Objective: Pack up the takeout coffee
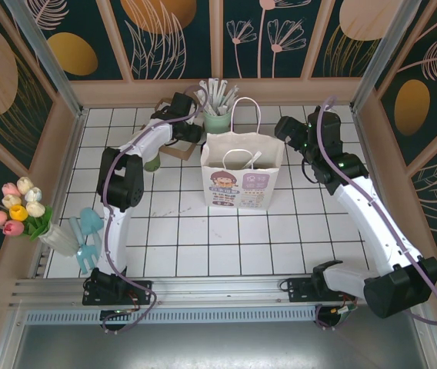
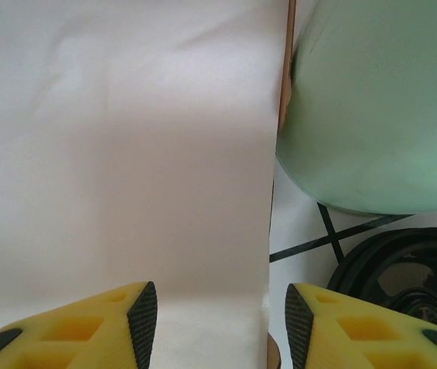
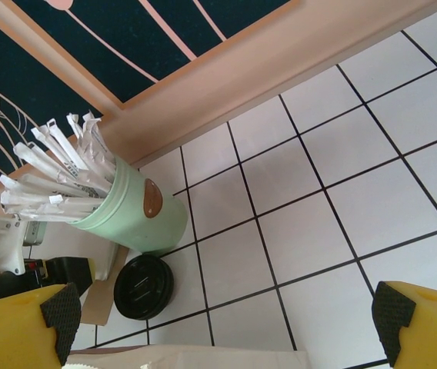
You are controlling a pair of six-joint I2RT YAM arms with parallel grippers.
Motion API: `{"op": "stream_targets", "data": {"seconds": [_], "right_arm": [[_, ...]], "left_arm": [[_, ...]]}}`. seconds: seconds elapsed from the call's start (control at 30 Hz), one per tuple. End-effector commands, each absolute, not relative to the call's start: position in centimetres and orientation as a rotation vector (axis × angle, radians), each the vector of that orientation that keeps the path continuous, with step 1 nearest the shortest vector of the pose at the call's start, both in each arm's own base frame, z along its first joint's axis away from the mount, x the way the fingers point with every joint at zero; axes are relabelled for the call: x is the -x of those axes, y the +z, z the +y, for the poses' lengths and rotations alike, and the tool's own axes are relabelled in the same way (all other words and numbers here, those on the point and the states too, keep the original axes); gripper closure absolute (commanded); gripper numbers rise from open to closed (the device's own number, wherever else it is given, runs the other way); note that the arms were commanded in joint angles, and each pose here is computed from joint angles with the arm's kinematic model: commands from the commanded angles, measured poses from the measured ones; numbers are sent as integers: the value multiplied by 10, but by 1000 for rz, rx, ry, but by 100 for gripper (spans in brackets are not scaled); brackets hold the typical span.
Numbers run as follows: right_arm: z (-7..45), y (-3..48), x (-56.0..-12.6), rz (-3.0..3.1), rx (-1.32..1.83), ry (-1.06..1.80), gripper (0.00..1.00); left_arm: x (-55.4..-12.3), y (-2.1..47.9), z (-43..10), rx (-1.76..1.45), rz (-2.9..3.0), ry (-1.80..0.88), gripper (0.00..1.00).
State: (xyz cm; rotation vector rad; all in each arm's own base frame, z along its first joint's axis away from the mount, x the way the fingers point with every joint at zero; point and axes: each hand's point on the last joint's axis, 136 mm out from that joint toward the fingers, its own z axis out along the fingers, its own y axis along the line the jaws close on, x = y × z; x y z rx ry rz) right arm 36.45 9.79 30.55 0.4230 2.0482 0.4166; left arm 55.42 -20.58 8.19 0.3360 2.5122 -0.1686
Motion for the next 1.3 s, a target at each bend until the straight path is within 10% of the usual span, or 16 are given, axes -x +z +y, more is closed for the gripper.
{"op": "stream_targets", "data": {"seconds": [0.0,0.43,1.0,1.27], "right_arm": [[93,310,-359,2032,-424,402,1],[91,310,-358,2035,-430,395,1],[93,308,-361,2036,-424,398,1],[94,310,-362,2032,-420,399,1]], "left_arm": [[-562,78,-202,-347,2518,-152,50],[-570,49,-203,-352,2553,-128,53],[-574,113,-209,-342,2455,-190,98],[-573,117,-209,-338,2452,-191,98]]}}
